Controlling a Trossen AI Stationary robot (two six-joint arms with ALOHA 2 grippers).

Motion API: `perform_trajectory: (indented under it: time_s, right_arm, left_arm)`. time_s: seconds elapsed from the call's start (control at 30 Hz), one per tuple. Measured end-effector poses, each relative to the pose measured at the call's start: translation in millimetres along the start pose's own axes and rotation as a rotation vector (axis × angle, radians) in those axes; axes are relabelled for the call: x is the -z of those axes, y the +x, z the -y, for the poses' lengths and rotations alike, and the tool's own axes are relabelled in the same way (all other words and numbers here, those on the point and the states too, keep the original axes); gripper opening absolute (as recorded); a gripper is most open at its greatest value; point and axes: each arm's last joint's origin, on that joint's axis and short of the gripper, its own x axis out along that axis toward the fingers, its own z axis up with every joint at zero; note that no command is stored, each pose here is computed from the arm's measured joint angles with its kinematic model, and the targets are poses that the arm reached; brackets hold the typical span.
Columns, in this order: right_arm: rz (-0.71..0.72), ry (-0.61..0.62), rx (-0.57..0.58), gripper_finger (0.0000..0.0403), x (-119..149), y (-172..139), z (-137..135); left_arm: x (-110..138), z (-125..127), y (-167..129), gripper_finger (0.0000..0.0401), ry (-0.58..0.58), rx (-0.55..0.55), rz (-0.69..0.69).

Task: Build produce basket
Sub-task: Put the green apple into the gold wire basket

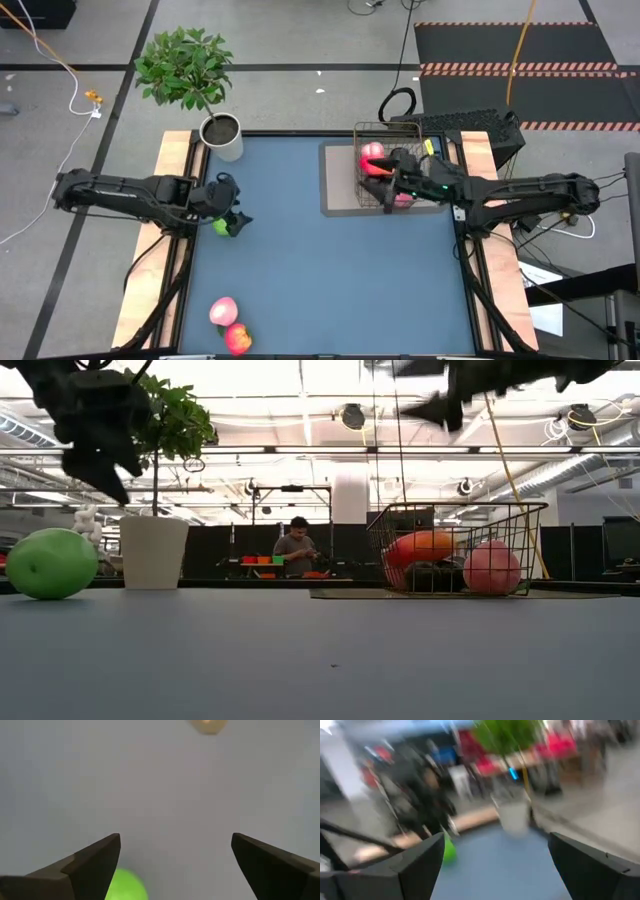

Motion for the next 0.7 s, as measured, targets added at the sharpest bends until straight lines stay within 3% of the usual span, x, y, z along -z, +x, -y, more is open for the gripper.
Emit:
perform_trajectory:
  time_s: [0.2, 0.33, 0.5, 0.7]
  right_arm:
    - [0.23, -0.042, -0.104, 0.035, -15, -5, -17]
    - [0.206, -0.05, -0.097, 0.035, -7, 3, -18]
    - [0.135, -0.05, -0.041, 0.035, 13, 22, -18]
    - [0.203, -0.021, -0.05, 0.035, 15, 31, -20]
  left_arm:
    - [4, -9, -1, 0.0344, -0.082, -0.081, -0.06]
    - [1, -10, 0, 0.0338, -0.114, -0.081, -0.047]
    - [6, -12, -1, 0.0355, -0.119, -0.073, -0.124]
    - [15, -20, -3, 0.036, -0.234, -0.178, -0.198]
